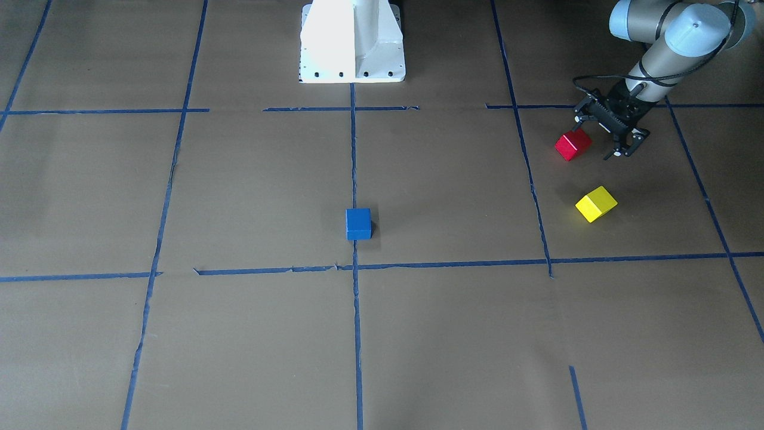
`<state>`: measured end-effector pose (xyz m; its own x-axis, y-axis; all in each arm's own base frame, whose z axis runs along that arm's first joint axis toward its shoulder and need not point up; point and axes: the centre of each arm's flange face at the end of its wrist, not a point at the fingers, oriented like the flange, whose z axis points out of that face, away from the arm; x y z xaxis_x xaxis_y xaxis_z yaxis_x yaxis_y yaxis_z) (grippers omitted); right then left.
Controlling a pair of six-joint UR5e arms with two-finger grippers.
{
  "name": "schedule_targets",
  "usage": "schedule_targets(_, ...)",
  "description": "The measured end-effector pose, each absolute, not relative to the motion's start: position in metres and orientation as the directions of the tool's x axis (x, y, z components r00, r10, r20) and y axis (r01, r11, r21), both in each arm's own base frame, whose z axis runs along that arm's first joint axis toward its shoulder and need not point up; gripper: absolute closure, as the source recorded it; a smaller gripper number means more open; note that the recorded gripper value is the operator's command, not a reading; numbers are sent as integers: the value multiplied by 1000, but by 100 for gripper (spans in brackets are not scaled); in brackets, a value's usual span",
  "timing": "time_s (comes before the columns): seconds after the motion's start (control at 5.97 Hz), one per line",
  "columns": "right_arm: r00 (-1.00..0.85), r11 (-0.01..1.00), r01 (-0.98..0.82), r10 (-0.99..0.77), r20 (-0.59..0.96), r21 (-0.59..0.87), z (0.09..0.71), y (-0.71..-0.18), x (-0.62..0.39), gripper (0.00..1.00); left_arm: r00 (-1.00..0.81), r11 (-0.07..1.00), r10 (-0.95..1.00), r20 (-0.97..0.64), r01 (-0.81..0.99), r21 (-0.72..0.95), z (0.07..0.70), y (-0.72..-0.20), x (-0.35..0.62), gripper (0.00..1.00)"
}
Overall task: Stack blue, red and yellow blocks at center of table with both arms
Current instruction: 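Lower the left gripper onto the red cube and close on it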
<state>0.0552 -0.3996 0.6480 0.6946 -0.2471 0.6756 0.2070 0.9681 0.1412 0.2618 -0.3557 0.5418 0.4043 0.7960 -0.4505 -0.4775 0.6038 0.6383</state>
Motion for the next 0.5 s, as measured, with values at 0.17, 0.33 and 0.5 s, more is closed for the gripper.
schedule_targets(0.17,695,968,208,-246,676,139,649,-399,55,0,400,604,796,-453,-480,637,542,-355,264,0)
schedule_targets(0.33,695,969,208,-244,676,136,651,-398,55,0,394,602,798,-456,-483,636,542,-353,268,0)
schedule_targets(0.5,695,969,208,-243,677,134,652,-397,55,0,384,597,802,-457,-489,636,540,-350,274,0)
